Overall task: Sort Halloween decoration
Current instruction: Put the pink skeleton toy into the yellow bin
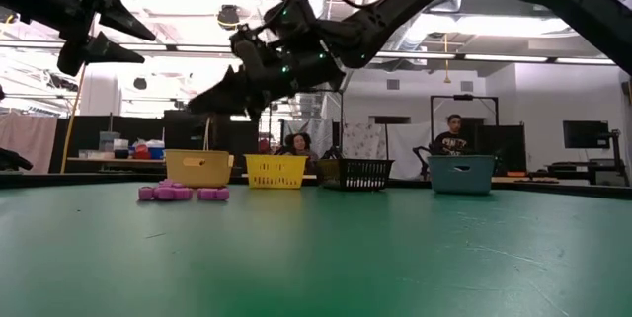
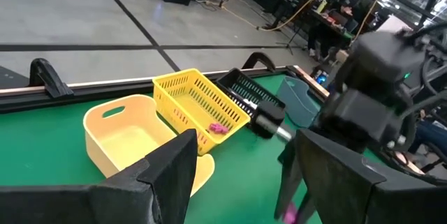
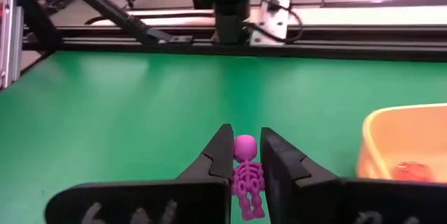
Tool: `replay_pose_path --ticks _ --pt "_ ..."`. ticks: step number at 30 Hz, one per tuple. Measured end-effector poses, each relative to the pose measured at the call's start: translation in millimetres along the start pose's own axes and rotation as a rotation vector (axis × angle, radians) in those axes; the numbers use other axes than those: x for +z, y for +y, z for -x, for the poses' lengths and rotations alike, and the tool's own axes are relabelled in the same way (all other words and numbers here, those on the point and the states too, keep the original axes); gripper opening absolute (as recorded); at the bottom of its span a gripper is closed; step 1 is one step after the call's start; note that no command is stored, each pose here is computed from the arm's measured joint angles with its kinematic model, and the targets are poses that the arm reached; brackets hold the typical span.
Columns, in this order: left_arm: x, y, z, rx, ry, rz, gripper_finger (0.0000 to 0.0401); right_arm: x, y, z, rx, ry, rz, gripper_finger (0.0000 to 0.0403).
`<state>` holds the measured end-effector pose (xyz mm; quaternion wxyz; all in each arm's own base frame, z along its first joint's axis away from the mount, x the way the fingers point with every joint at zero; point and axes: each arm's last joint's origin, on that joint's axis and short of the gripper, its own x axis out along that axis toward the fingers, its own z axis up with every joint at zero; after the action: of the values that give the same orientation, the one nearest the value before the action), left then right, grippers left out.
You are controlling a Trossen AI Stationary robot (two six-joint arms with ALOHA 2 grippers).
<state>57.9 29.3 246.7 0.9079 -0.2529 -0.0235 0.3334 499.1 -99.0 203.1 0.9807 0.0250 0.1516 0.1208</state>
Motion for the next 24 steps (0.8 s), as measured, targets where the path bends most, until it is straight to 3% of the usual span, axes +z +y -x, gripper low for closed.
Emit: replay_pose_path --ticks 9,17,24 --pt "0 0 0 0.0 0.0 0.0 0.0231 28 -20 30 -0.081 -0.056 0.055 0.0055" --pt "0 0 0 0.0 0.0 0.0 0.0231 25 -58 54 -0.248 -0.05 -0.031 0.0055" --pt "0 0 0 0.001 0.001 -0.003 0.0231 9 -83 70 -0.479 0.086 -0.134 0.0055"
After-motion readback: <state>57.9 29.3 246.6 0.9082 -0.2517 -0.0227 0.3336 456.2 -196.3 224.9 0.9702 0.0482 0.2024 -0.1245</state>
